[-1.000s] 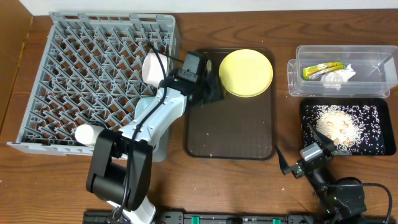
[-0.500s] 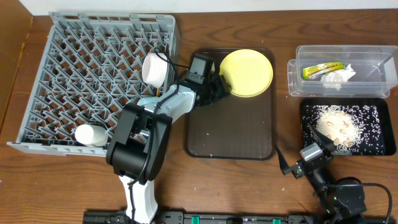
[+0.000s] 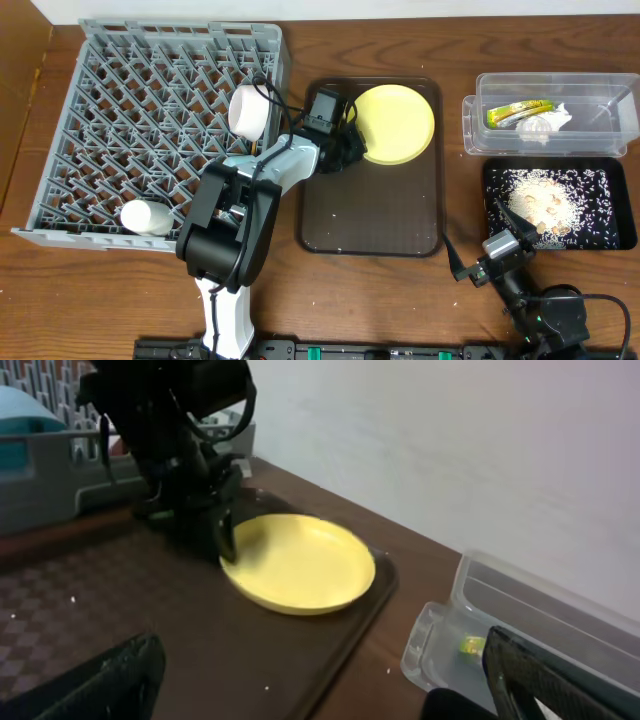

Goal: Sort waste into correct bins and load items into the dishwasher
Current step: 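Grasp the yellow plate edge and lift it with the left gripper, then carry the yellow plate into the dish rack and stand it upright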

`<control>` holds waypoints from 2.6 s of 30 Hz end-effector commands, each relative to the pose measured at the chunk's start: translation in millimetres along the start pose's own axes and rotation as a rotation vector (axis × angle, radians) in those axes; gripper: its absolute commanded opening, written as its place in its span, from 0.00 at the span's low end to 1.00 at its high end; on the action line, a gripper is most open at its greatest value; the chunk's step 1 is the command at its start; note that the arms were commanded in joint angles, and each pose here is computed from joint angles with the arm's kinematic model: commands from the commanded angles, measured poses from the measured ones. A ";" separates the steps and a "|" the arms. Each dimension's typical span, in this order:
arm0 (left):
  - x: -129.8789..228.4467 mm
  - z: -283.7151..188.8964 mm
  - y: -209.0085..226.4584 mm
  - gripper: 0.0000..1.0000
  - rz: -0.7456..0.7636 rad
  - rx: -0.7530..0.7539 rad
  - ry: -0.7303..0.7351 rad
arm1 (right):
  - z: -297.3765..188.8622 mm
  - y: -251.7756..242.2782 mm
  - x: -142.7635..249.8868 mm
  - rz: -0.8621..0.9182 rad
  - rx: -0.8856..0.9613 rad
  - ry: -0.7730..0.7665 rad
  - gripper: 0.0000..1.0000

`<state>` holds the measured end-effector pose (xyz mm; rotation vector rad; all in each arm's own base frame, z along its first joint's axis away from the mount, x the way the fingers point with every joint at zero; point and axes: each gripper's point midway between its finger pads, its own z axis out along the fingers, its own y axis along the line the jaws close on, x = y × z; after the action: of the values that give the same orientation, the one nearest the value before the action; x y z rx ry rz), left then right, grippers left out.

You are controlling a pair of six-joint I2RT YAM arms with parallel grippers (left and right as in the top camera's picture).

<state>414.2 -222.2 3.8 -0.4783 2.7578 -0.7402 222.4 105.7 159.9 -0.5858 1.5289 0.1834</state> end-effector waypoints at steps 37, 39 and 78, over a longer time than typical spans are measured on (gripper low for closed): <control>63.7 9.0 46.8 0.08 0.277 -0.026 0.284 | -0.4 -3.3 1.3 -0.003 0.015 0.003 0.99; 60.6 1.0 35.7 0.08 0.271 0.055 0.296 | -0.4 -3.3 1.2 -0.003 0.014 0.003 0.99; -148.9 -377.8 207.1 0.08 -0.150 -0.192 -0.800 | -0.4 -3.3 1.3 -0.003 0.015 0.003 0.99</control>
<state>385.9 144.1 249.8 -0.7659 2.0436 -0.3231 222.4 105.7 159.9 -0.5858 1.5289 0.1834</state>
